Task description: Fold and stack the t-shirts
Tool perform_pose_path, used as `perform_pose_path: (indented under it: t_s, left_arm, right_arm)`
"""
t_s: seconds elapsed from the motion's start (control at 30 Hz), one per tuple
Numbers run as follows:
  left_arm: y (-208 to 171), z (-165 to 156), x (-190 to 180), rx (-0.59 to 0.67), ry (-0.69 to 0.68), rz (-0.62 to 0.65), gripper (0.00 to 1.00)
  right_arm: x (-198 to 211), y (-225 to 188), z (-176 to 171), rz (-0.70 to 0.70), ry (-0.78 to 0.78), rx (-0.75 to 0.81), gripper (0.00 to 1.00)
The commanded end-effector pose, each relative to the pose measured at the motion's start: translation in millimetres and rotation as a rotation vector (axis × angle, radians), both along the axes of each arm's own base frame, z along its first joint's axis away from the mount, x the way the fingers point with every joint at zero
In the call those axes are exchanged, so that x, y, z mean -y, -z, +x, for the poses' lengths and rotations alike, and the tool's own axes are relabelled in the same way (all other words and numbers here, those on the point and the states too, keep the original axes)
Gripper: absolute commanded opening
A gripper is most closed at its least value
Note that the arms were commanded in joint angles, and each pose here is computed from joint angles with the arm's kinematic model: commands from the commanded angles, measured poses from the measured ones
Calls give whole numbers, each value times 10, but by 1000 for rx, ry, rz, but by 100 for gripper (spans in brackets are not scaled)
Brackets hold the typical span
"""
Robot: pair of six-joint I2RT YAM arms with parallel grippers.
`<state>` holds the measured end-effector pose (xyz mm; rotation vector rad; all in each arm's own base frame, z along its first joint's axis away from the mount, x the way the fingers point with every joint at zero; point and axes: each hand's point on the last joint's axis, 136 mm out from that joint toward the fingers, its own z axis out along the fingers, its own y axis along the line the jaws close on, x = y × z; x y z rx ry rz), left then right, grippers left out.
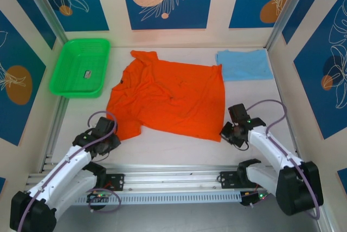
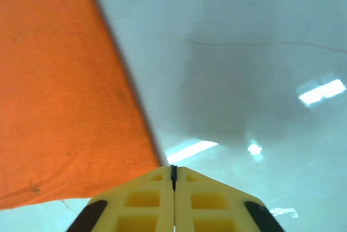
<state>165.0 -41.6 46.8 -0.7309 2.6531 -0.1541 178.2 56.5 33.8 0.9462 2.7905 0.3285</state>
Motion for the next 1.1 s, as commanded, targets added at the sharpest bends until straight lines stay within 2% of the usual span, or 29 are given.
perform_pose_path:
  t_s: [0.0, 0.03, 0.1, 0.17, 0.23, 0.3, 0.5, 0.8, 0.93, 1.07]
  left_arm:
    - [6, -58, -114, -14, -44, 49, 35]
    - [8, -58, -123, -12, -51, 51, 45]
    - [12, -57, -144, -10, -59, 60, 55]
    - [10, -46, -167, -4, -65, 73, 62]
    - [36, -41, -186, -6, -69, 85, 65]
    - [68, -18, -156, -11, -60, 74, 65]
    - [115, 81, -80, -16, -36, 52, 65]
    - [226, 168, -54, -44, -30, 36, 63]
    - [273, 190, -48, -56, -26, 34, 56]
    - [296, 225, -32, -57, -25, 24, 46]
  right_arm:
    - [14, 25, -108, 71, 74, -6, 19]
    - [38, 29, -129, 78, 95, -1, 30]
    - [71, -2, -146, 100, 133, 29, 33]
    - [84, -76, -123, 113, 147, 74, 44]
    - [56, -158, -81, 129, 130, 116, 51]
    - [21, -218, -73, 135, 106, 116, 53]
    - [-140, -166, -90, 109, 10, 58, 53]
    - [-369, 13, -27, 27, -111, -45, 48]
    - [-341, 53, 32, -22, -117, -56, 45]
    - [-333, 121, 35, -41, -118, -88, 34]
